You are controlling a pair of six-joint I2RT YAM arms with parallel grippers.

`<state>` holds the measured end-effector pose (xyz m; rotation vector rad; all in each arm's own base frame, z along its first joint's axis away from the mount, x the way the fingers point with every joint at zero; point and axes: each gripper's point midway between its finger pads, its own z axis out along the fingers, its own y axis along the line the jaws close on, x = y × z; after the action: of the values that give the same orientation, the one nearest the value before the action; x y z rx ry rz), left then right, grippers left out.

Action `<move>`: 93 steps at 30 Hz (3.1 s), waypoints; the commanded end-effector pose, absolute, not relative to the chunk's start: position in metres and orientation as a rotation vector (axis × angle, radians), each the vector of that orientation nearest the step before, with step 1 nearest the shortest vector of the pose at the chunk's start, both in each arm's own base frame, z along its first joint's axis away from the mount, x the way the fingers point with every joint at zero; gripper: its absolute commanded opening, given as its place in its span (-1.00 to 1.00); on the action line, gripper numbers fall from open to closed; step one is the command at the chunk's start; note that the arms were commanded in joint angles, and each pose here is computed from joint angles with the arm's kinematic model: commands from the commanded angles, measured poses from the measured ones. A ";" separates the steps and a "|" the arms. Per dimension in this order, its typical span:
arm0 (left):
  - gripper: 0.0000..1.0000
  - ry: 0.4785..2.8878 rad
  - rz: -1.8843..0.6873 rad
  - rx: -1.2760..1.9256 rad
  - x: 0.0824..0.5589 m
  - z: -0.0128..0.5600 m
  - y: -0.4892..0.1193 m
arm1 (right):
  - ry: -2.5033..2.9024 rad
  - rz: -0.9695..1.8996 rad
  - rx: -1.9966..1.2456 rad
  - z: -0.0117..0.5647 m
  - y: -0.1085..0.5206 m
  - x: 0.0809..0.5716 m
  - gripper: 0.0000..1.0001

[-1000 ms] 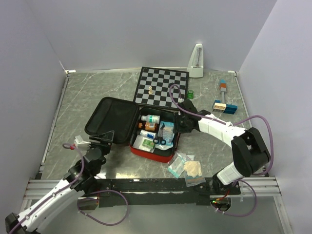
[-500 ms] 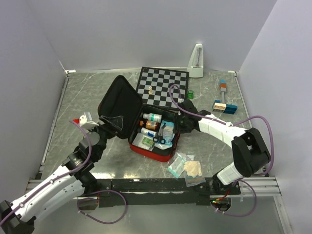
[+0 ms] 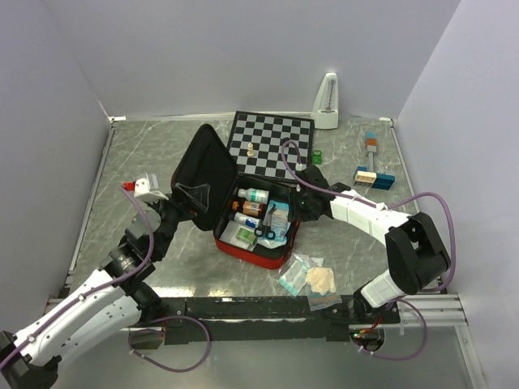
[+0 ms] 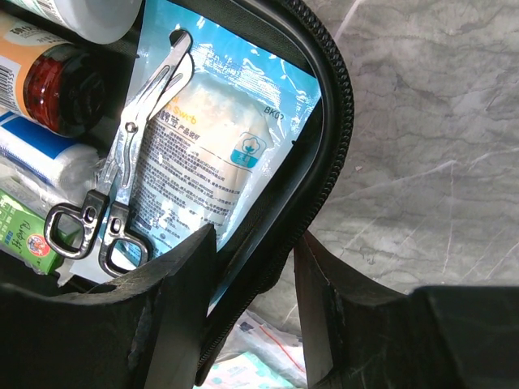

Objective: Organize the medicine kit
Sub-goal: Pick up the lid from the medicine box.

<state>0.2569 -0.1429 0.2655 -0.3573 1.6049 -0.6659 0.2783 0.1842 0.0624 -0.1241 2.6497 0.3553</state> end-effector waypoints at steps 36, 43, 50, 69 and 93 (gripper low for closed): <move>-0.52 1.884 -0.852 0.172 0.301 0.313 -0.170 | 2.571 0.400 -0.224 0.086 0.192 0.282 -0.06; -0.98 1.898 -0.878 0.120 0.275 0.309 -0.164 | 2.543 0.395 -0.271 0.097 0.196 0.292 -0.03; -0.98 1.879 -0.806 -0.092 0.239 0.297 -0.132 | 2.548 0.395 -0.306 0.099 0.204 0.304 0.07; 0.41 1.905 -0.645 -0.057 0.264 0.321 -0.119 | 2.570 0.398 -0.349 0.095 0.214 0.293 0.40; -0.98 1.978 -0.525 -0.194 0.276 0.282 -0.097 | 2.556 0.263 -0.204 0.105 0.187 0.287 0.68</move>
<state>0.2780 -0.1147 0.2993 -0.0689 1.9685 -0.5878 0.2876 0.2056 0.0966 -0.2865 2.5831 0.3448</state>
